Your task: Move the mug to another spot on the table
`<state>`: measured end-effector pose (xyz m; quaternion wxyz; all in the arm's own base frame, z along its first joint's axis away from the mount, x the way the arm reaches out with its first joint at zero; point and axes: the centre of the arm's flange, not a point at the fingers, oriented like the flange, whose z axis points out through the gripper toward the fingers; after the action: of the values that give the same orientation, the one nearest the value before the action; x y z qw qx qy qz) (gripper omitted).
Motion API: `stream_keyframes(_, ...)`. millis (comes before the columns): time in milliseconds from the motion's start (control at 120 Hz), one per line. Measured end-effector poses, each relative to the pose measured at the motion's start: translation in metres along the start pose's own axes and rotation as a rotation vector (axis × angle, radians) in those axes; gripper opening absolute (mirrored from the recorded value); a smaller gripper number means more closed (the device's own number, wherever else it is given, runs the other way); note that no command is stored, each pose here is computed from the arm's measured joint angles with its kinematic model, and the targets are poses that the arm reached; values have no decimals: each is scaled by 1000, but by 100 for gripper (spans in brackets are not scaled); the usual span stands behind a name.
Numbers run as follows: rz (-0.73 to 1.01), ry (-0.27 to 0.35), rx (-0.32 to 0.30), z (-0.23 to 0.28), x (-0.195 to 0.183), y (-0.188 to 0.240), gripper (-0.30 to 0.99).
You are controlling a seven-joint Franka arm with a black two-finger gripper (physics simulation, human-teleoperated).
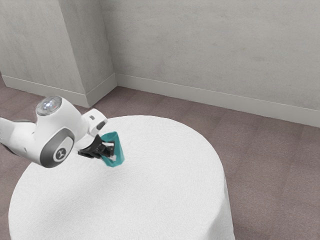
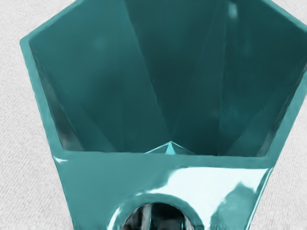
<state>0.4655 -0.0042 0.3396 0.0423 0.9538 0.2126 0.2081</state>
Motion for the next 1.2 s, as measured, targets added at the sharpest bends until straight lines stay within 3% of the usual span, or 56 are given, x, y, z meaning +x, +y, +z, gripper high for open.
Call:
stream_keyframes(83,40,-9,-16,2,-14,21,-6)
stream_keyframes(333,16,-44,2,22,-33,11,-9)
stream_keyframes(750,8,-67,2,68,-32,10,-8)
stream_keyframes(1050,-8,-71,2,75,-34,9,39)
stream_keyframes(1200,-10,-74,2,74,-38,9,54)
